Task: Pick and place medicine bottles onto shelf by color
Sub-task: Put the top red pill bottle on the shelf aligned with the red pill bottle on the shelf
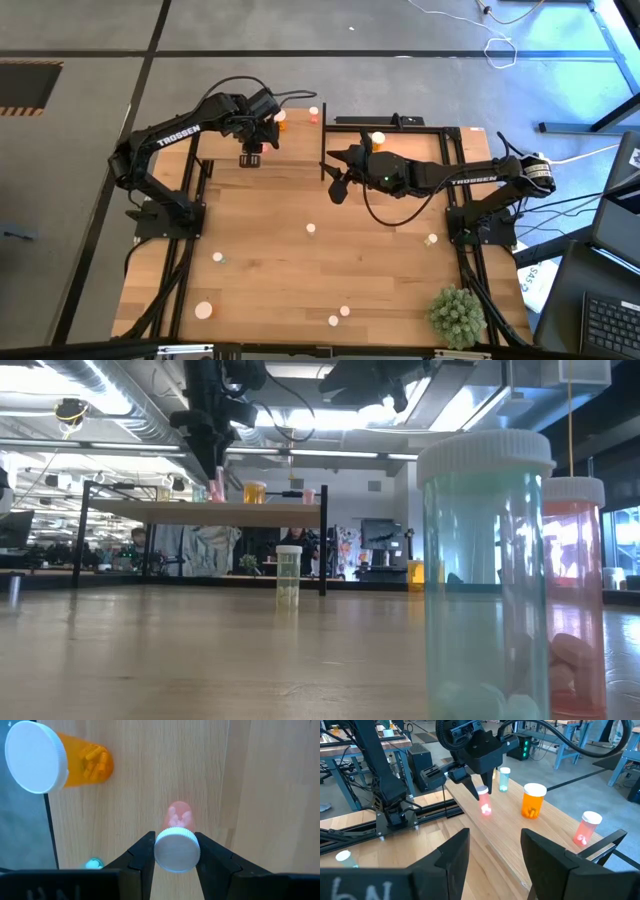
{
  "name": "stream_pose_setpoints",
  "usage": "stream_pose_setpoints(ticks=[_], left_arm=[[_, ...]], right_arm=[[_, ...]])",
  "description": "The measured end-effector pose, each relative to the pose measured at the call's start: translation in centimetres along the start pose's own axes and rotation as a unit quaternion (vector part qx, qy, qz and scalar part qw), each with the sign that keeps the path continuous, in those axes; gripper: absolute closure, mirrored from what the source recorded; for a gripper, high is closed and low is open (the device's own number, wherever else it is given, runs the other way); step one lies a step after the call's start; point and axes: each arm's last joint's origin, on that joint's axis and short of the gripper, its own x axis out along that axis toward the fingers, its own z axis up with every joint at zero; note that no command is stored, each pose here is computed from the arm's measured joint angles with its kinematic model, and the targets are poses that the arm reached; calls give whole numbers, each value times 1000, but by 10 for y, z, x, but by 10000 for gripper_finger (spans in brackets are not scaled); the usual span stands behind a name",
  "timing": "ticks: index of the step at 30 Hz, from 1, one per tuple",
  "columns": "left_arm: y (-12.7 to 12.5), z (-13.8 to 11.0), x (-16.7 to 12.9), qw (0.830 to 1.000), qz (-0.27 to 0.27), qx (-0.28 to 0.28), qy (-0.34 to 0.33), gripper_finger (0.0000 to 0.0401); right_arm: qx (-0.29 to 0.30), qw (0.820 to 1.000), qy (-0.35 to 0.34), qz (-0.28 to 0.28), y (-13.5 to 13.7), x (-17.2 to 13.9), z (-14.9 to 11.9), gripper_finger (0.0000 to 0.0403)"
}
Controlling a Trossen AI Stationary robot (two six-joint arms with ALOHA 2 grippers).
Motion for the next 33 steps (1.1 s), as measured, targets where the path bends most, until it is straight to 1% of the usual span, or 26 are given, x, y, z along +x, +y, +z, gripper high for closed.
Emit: stream_pose_setpoints(ticks=[18,28,33], left_arm=[[-1,0,0,1000,-8,-3,-4,286],[-2,-3,0,1000,-18,-2,11,285],[1,-7,1,999,-21,-20,20,285]], right_arm=[[0,1000,0,0,0,0,0,224],[0,1000,0,0,0,0,0,224],[0,1000,0,0,0,0,0,224]])
